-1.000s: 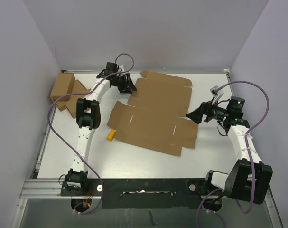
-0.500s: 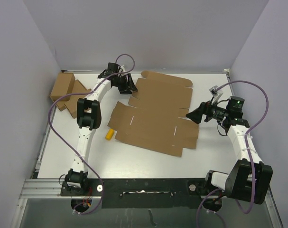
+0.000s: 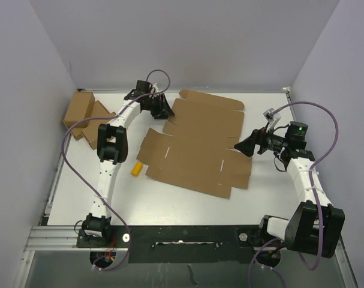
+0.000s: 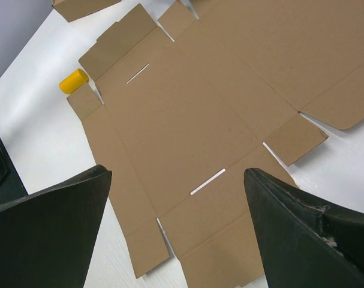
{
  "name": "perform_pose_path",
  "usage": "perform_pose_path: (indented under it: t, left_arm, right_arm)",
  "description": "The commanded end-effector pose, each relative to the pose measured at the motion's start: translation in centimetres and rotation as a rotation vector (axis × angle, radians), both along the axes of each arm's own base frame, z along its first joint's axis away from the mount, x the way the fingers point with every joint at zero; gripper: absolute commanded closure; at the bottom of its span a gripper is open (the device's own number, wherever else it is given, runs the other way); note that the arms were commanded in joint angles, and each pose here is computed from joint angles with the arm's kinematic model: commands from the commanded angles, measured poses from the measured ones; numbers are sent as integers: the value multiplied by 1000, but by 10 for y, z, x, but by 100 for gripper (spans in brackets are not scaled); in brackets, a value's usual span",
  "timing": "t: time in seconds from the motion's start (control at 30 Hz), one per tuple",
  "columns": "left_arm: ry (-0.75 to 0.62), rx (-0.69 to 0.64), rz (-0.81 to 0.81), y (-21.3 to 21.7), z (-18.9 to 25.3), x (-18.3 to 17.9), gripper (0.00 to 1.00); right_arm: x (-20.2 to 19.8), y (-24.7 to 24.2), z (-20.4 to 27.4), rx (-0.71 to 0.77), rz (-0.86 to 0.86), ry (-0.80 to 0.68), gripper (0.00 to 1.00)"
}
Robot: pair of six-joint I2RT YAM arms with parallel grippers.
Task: Fold the paper box
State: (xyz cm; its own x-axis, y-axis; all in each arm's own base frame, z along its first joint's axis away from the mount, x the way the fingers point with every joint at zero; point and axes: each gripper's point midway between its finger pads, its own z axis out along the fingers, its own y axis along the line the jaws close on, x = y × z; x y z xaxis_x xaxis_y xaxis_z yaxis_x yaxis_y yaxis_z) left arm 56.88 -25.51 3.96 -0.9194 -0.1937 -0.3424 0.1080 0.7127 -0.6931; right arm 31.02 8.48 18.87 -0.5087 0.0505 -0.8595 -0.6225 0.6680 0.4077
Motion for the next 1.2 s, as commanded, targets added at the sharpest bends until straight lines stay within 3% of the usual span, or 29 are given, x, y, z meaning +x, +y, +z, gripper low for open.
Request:
perform_pose_path:
  t: [0.0, 0.23, 0.37, 0.6, 0.8, 1.17]
  left_arm:
    - [-14, -104, -10, -19, 11, 5, 61]
    - [-48, -165, -7, -39, 30, 8, 77]
    - [-84, -221, 14, -46, 48, 10, 100]
    - [-187, -322, 59, -57, 106, 4, 100]
    - [-276, -373, 121, -55, 144, -16, 100]
    - [-349, -371, 227, -32, 157, -57, 100]
  right_arm:
    - [9, 0, 22, -28, 15, -90, 2]
    - [8, 2, 23, -18, 22, -87, 2]
    - [6, 3, 24, -5, 27, -82, 2]
    - [6, 6, 24, 22, 32, -63, 2]
    - [17, -12, 18, -43, -72, -33, 2]
    - [16, -9, 13, -13, -46, -7, 2]
